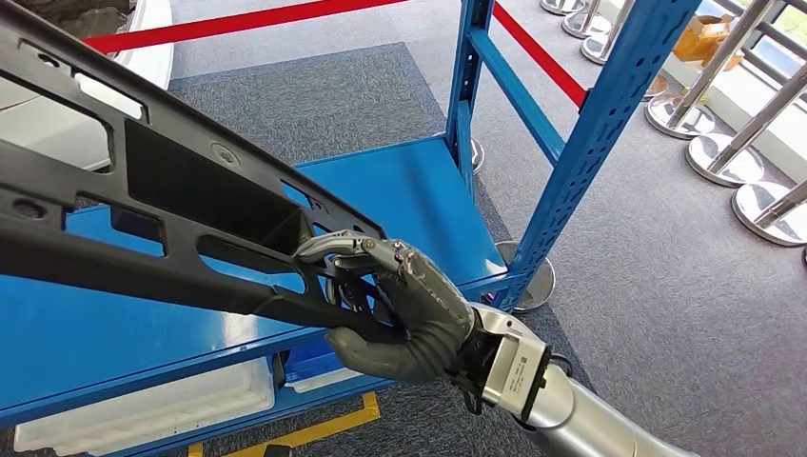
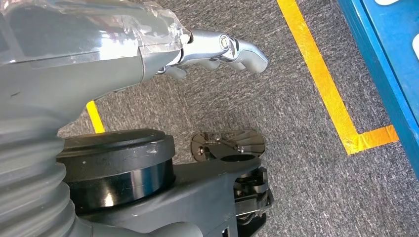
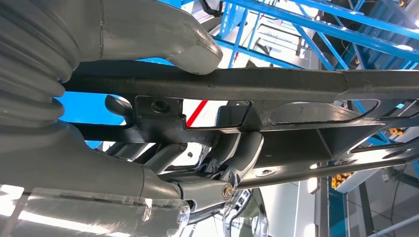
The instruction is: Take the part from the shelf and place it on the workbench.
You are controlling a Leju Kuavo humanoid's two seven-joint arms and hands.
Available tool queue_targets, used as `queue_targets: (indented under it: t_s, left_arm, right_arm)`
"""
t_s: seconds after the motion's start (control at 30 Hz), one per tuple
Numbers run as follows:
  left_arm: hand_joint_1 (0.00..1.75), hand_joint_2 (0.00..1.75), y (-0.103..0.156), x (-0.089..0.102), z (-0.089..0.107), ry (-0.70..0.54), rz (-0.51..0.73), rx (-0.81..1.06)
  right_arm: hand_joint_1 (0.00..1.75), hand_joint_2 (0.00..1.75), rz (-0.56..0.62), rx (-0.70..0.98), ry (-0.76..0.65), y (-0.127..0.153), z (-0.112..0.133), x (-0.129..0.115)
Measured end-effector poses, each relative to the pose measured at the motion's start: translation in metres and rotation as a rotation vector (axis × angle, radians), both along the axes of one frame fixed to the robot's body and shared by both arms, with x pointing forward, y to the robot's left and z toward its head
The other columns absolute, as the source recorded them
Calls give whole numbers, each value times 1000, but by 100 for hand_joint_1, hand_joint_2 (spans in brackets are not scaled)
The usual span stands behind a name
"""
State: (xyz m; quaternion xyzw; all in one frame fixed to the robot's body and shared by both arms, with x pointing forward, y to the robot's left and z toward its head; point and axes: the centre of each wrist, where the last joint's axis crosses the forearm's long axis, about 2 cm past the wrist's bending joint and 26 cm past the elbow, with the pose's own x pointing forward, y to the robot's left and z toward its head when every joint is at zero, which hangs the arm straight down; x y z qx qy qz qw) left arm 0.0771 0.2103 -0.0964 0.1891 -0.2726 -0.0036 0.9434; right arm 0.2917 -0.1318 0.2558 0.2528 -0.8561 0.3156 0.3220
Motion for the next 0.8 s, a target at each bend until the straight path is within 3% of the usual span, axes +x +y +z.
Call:
queue_targets:
  t_s: [0.8]
  left_arm:
    - [0, 175, -4, 2, 1, 39, 45, -63]
  right_arm:
    - [175, 175, 12, 5, 11, 6, -2, 5]
